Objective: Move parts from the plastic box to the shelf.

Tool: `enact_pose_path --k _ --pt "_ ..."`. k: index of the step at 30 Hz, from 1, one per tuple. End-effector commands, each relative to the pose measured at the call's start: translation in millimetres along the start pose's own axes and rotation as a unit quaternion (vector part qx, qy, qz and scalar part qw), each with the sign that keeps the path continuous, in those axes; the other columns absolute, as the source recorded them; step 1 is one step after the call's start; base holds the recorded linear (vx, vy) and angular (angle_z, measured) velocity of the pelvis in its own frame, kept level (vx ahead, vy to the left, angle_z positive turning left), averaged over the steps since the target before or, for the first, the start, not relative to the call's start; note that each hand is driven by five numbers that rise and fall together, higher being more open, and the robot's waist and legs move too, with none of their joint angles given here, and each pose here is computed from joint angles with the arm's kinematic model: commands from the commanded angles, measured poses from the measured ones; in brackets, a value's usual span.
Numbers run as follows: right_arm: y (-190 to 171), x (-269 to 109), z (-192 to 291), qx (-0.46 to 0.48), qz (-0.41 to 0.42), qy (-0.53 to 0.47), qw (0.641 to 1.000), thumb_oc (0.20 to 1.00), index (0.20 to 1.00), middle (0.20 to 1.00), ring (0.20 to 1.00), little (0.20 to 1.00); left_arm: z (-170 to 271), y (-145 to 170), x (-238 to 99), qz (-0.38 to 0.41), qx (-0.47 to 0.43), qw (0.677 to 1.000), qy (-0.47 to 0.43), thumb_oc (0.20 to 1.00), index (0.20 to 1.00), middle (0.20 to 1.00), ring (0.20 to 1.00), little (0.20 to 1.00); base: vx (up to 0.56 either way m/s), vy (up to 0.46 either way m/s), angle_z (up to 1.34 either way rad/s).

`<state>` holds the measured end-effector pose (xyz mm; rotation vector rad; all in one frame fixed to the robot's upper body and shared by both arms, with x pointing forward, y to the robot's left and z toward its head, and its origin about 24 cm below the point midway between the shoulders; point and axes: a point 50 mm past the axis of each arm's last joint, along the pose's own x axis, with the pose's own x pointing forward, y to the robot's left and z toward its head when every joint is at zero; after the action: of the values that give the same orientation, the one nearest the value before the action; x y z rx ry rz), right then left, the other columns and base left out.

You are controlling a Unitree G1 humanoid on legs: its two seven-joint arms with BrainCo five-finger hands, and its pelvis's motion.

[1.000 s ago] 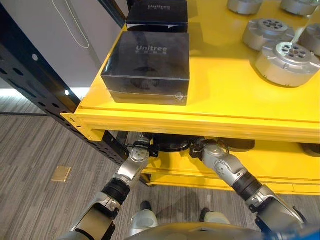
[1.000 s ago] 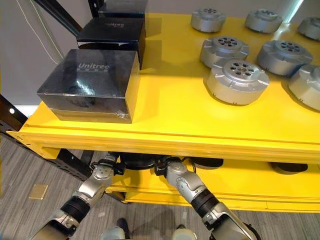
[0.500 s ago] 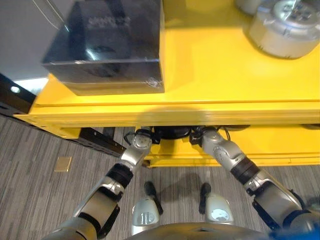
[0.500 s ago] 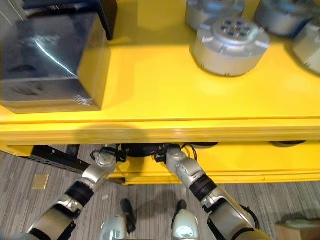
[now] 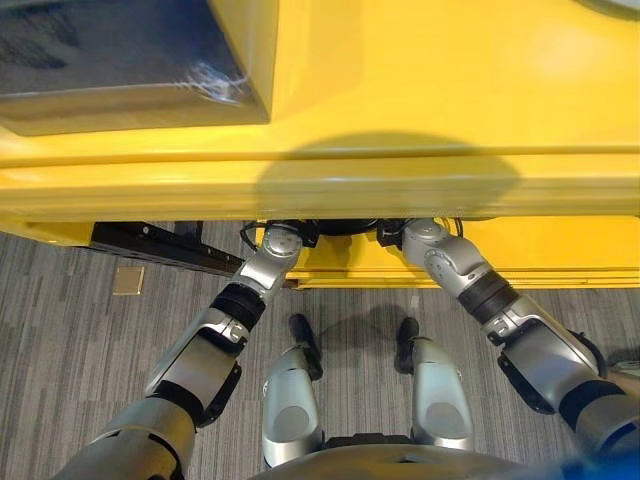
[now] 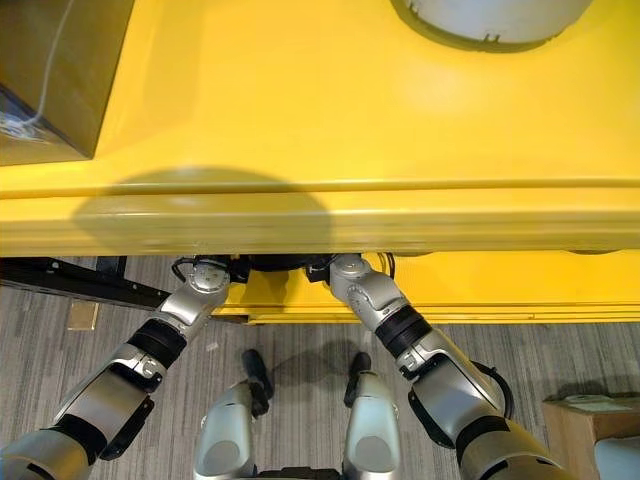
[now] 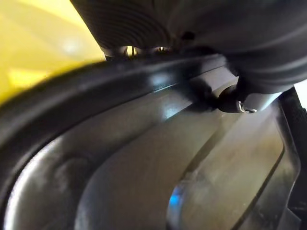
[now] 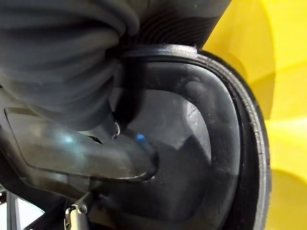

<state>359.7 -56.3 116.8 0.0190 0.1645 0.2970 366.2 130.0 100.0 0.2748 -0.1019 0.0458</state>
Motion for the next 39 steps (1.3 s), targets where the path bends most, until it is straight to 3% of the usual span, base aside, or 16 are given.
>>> enact_pose_path --k 1,4,5,6,7,8,16,22,39 --pt "40.0 4.6 44.9 0.008 0.067 -0.068 0.995 0.2 0.2 0.2 0.2 0.2 31.3 -36.2 2.9 -0.049 -0.004 0.997 -0.053 0.2 0.2 0.2 0.2 0.2 -0.05 -0.002 0.01" --pt "41.2 6.7 43.9 0.004 0.063 -0.063 0.996 0.2 0.2 0.2 0.2 0.2 29.1 -35.9 3.3 -0.047 -0.004 0.998 -0.048 0.2 0.2 0.2 0.2 0.2 -0.02 0.0 0.0" --pt "40.6 7.4 43.1 0.003 0.059 -0.06 0.996 0.2 0.2 0.2 0.2 0.2 27.6 -35.3 3.3 -0.045 -0.002 0.998 -0.044 0.482 0.482 0.482 0.482 0.482 0.0 0.0 0.0" --pt "39.2 8.2 42.7 -0.002 0.055 -0.061 0.997 0.548 0.548 0.548 0.548 0.548 26.1 -34.1 3.4 -0.042 0.0 0.998 -0.042 0.793 0.793 0.793 0.793 0.793 0.0 0.0 0.0" --pt "39.3 8.3 42.7 -0.003 0.053 -0.062 0.997 0.548 0.548 0.548 0.548 0.548 25.8 -34.0 3.3 -0.04 0.0 0.998 -0.042 1.0 1.0 1.0 1.0 1.0 0.0 0.0 0.0" --pt "39.0 8.4 42.7 -0.004 0.047 -0.063 0.997 1.0 1.0 1.0 1.0 1.0 24.7 -33.9 3.3 -0.038 0.001 0.999 -0.039 1.0 1.0 1.0 1.0 1.0 -0.01 0.005 0.03" --pt "35.3 6.0 56.3 0.001 0.02 -0.108 0.994 1.0 1.0 1.0 1.0 1.0 23.5 -25.3 5.4 0.017 0.019 0.999 -0.033 1.0 1.0 1.0 1.0 1.0 0.0 0.003 0.02" --pt "30.8 -9.5 88.7 0.013 -0.053 -0.24 0.969 1.0 1.0 1.0 1.0 1.0 36.3 -8.4 6.1 0.114 0.06 0.987 -0.091 1.0 1.0 1.0 1.0 1.0 -0.03 -0.006 0.01" --pt "26.5 -39.7 128.1 -0.09 -0.157 -0.395 0.901 1.0 1.0 1.0 1.0 1.0 31.2 -13.3 -0.8 0.119 0.041 0.989 -0.075 1.0 1.0 1.0 1.0 1.0 0.04 0.009 -0.02"
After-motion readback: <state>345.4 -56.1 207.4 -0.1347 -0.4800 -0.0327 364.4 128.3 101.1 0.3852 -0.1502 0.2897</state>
